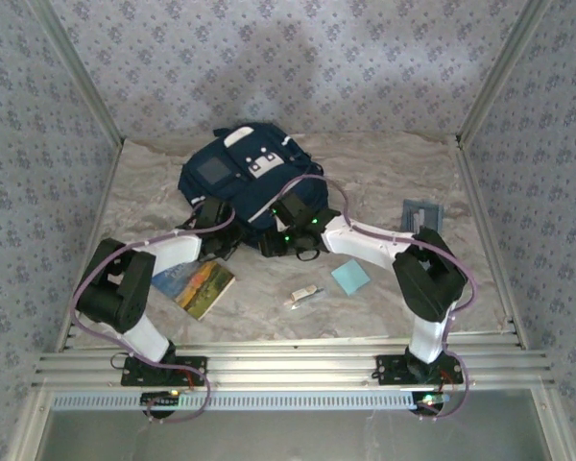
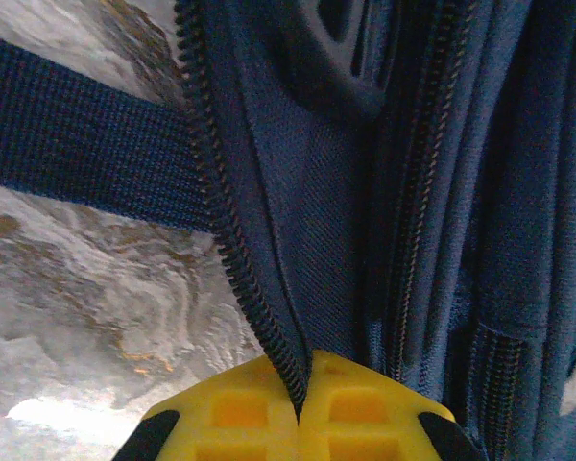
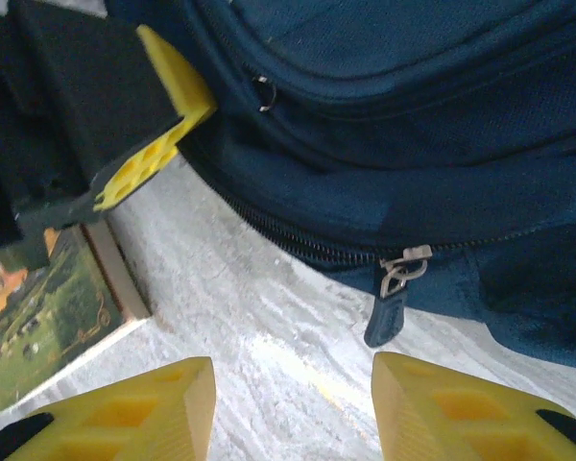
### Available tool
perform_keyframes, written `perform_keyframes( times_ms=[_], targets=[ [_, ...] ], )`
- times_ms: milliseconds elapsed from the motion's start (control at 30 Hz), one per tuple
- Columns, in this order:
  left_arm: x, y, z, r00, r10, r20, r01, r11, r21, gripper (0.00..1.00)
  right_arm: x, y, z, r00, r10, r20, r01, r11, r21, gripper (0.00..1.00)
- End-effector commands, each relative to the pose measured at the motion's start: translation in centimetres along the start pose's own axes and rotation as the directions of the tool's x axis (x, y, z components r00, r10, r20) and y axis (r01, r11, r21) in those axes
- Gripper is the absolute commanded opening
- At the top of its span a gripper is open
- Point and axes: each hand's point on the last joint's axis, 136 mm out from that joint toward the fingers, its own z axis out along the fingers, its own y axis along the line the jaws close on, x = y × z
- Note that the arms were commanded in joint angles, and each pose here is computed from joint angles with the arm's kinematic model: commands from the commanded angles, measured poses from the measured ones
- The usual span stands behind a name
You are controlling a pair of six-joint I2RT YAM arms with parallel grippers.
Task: Pack books, pencil case, and school supplies into a backpack
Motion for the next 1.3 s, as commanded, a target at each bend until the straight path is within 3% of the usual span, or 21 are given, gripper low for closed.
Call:
perform_keyframes(
  times_ms=[0, 467, 533, 667, 900, 1067, 1267],
  targets=[
    [0.2, -1.9, 0.1, 1.0, -0.022, -0.002, 0.022, 0.998, 0.063, 0.0, -0.5, -1.9, 1.1, 0.992, 0.111, 0.057, -0.115, 0.99, 0.084, 0.49],
    [0.1, -2.8, 0.0, 0.999, -0.036, 0.0, 0.036, 0.996, 0.087, 0.0, 0.8, -4.3, 3.7, 0.996, 0.053, 0.076, -0.072, 0.96, 0.271, 0.39],
    [0.1, -2.8, 0.0, 0.999, -0.036, 0.0, 0.036, 0.996, 0.085, 0.0, 1.0, -4.9, 3.5, 0.996, 0.045, 0.072, -0.064, 0.953, 0.295, 0.3],
    [-0.3, -2.4, -0.1, 1.0, -0.018, 0.012, 0.018, 0.998, 0.061, 0.0, 0.3, -5.3, 2.2, 0.997, -0.022, 0.071, 0.0, 0.955, 0.295, 0.0],
    [-2.8, -0.8, -0.4, 1.0, -0.012, 0.013, 0.011, 1.0, 0.023, 0.0, -0.8, -6.9, 0.1, 0.959, -0.255, -0.123, 0.271, 0.953, 0.135, 0.0],
    [-4.7, -0.1, -2.0, 0.997, 0.048, 0.062, -0.046, 0.999, -0.026, 0.0, -2.0, -10.5, -1.8, 0.943, -0.241, -0.23, 0.255, 0.966, 0.032, 0.0],
    [-6.4, 0.5, -2.7, 0.994, 0.059, 0.087, -0.056, 0.998, -0.043, 0.0, -3.0, -14.1, -2.2, 0.928, -0.243, -0.284, 0.262, 0.965, 0.029, 0.0]
  ],
)
